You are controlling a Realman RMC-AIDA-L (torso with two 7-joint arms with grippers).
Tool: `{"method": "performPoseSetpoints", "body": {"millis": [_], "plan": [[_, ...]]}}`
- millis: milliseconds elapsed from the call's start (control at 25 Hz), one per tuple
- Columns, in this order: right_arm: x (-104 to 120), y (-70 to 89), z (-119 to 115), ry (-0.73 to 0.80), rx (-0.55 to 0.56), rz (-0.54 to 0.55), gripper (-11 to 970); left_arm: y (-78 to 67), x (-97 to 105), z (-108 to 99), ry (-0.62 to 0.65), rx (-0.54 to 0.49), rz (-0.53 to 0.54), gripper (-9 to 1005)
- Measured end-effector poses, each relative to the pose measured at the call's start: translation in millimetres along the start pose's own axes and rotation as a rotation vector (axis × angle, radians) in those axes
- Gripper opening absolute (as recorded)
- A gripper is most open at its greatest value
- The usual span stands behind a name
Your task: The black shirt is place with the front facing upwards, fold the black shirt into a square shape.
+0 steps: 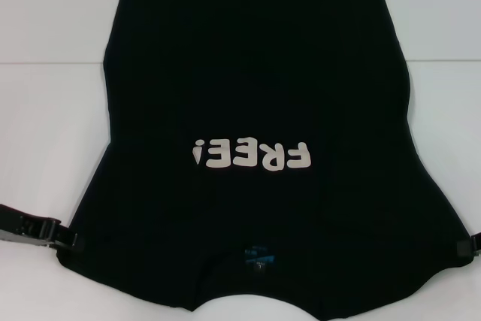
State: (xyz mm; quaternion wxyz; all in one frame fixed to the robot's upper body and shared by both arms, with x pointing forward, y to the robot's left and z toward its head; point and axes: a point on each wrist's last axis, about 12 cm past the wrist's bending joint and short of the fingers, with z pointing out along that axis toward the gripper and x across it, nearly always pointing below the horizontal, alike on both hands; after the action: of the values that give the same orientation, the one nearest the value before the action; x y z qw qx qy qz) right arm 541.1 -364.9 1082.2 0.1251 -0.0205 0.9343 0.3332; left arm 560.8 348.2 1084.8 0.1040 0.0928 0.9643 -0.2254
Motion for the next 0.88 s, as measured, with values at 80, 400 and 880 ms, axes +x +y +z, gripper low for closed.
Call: {"method": "performPoseSetpoints", "body": {"millis": [80,400,880], "plan": [[0.6,-0.3,0.0,0.001,-0.001,0.001,18,-0.1,-0.3,0.5,-0.001,-0.002,0.001,477],[4.4,-3.0,-1.0,-0.001,-0.001,0.013,19,0.6,0.8,2.2,-0.002,-0.007,0.006,266],[5.8,-7.1,-6.1,-0.016,0.002,0.025,19,2.4,8.2,-3.3,0.037,0.006,0.012,47]]}}
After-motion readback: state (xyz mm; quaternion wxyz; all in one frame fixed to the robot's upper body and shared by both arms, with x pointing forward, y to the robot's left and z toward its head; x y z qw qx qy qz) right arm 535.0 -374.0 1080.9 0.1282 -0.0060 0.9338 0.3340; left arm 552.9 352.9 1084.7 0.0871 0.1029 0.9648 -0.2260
